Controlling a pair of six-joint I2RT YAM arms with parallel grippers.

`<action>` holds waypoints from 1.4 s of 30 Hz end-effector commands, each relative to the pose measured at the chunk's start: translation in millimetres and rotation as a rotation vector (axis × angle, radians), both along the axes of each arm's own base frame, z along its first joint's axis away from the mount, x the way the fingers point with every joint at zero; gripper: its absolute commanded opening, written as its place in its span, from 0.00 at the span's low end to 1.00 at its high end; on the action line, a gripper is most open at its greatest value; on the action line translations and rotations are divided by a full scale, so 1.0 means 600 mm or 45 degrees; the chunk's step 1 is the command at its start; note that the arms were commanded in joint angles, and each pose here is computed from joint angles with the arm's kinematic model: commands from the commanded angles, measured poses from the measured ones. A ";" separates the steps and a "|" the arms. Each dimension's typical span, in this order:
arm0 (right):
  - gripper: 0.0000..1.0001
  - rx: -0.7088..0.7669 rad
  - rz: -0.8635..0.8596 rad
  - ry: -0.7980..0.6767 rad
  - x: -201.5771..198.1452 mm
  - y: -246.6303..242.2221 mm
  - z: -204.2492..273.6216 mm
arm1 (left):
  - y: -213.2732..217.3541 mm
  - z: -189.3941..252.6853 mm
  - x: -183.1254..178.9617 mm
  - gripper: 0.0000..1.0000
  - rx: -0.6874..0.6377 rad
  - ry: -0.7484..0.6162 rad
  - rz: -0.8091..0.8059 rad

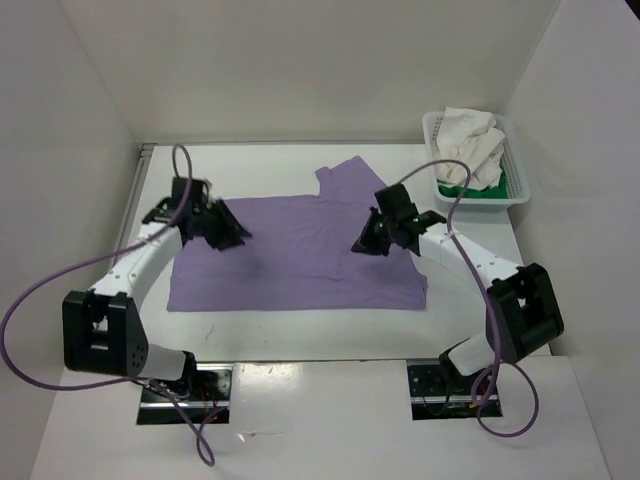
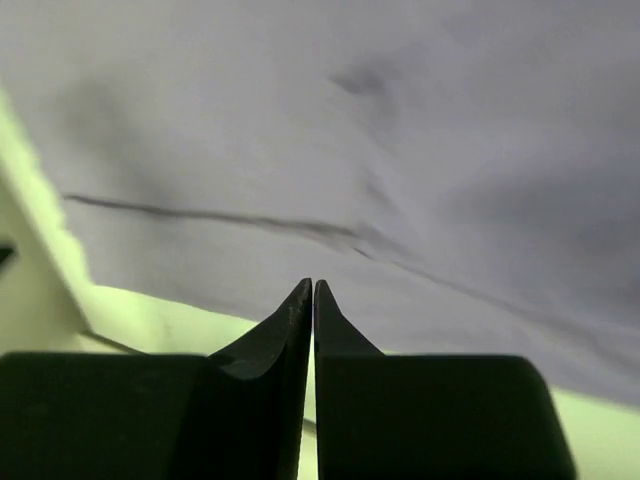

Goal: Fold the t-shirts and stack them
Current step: Fold the flattened tshirt in 1/3 of the way, then grap the side of the flattened tshirt furthest away from the robot with both arms

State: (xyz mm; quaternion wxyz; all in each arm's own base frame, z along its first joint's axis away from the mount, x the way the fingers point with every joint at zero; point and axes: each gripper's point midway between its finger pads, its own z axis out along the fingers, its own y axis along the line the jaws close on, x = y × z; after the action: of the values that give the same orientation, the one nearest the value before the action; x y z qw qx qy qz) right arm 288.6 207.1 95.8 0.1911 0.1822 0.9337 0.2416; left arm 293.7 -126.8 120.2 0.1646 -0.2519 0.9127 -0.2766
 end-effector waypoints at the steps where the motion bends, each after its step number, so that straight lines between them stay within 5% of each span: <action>1: 0.01 0.085 0.128 -0.169 0.065 0.044 0.066 | 0.110 0.044 0.154 0.48 0.142 -0.251 0.213; 4: 0.00 0.106 0.161 -0.235 0.091 0.060 0.087 | 0.186 0.023 0.226 0.63 0.172 -0.270 0.386; 9: 0.00 0.064 0.231 -0.285 0.103 0.062 0.090 | 0.320 0.004 0.346 0.60 0.336 -0.292 0.596; 16: 0.02 0.079 0.286 -0.235 0.091 0.069 0.063 | 0.398 -0.057 0.397 0.60 0.599 -0.199 0.601; 42: 0.08 0.080 0.313 -0.258 0.122 0.086 0.061 | 0.405 -0.155 0.394 0.51 0.791 -0.027 0.523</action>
State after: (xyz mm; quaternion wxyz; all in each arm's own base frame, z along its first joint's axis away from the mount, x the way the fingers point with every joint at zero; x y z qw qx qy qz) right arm 341.7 250.2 112.2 0.2138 0.0620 0.9301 0.2921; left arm 525.1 111.9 33.5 0.2968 -0.3719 0.8787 0.0394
